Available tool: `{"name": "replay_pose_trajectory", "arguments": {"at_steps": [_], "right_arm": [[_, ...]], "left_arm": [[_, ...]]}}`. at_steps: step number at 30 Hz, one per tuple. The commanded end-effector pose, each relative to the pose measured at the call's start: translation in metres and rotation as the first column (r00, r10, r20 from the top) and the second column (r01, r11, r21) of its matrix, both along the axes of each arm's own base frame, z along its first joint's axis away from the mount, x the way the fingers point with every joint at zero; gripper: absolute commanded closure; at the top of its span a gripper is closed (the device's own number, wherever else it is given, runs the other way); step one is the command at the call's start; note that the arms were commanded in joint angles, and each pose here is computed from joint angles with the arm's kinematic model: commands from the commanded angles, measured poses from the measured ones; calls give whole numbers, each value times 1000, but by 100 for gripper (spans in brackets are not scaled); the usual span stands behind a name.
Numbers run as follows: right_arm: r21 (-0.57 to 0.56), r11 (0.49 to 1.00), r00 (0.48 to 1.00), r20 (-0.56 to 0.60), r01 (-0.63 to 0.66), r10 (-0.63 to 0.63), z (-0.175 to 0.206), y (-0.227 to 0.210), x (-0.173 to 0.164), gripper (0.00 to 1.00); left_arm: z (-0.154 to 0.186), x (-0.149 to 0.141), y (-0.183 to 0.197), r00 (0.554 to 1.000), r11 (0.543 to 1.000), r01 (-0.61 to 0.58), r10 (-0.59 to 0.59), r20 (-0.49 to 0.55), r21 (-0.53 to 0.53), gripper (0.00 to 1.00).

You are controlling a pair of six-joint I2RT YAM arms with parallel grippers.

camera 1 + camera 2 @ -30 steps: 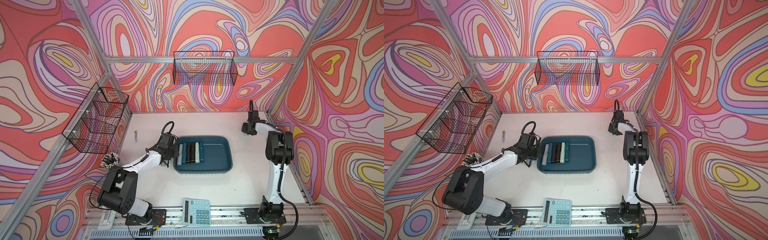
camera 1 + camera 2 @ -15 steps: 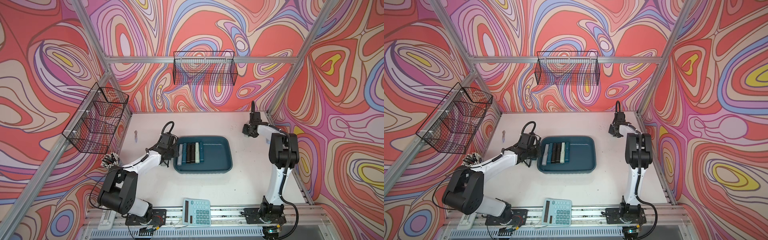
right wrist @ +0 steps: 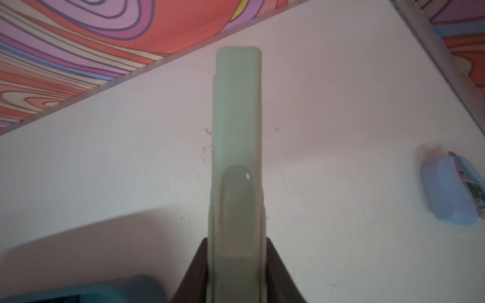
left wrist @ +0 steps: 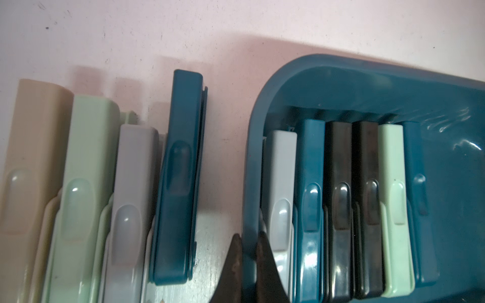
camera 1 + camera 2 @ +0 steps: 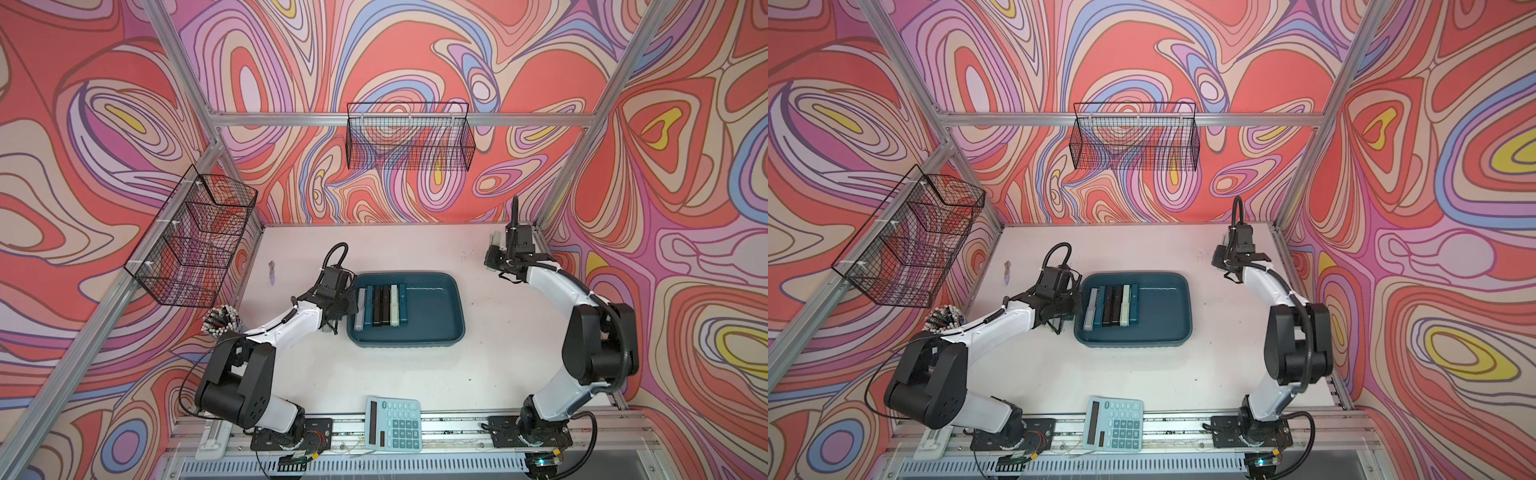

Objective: Put the pruning pliers into the storage box
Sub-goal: Pick up the pruning pliers from the center of the board, then place the pruning pliers in the storage box.

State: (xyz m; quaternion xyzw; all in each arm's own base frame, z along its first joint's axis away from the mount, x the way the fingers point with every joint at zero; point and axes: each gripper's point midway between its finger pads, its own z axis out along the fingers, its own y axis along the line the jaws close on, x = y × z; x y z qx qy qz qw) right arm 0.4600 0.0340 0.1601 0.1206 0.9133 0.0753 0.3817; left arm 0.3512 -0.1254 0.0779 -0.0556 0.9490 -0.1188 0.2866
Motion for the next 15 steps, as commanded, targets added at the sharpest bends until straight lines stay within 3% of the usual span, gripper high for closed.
{"name": "replay_pose_trajectory", "arguments": {"at_steps": [1,15], "right_arm": [[20,999,999,25,-47,46,15,35,-23,80],[92,955,959,34,-282,280,6,171,-110,80]], "left_arm": [[-6,1,-4,1000,1000,5,-5,-11,-16,95],[-9,0,-8,1000,1000,18,-18,-23,-24,95]]}}
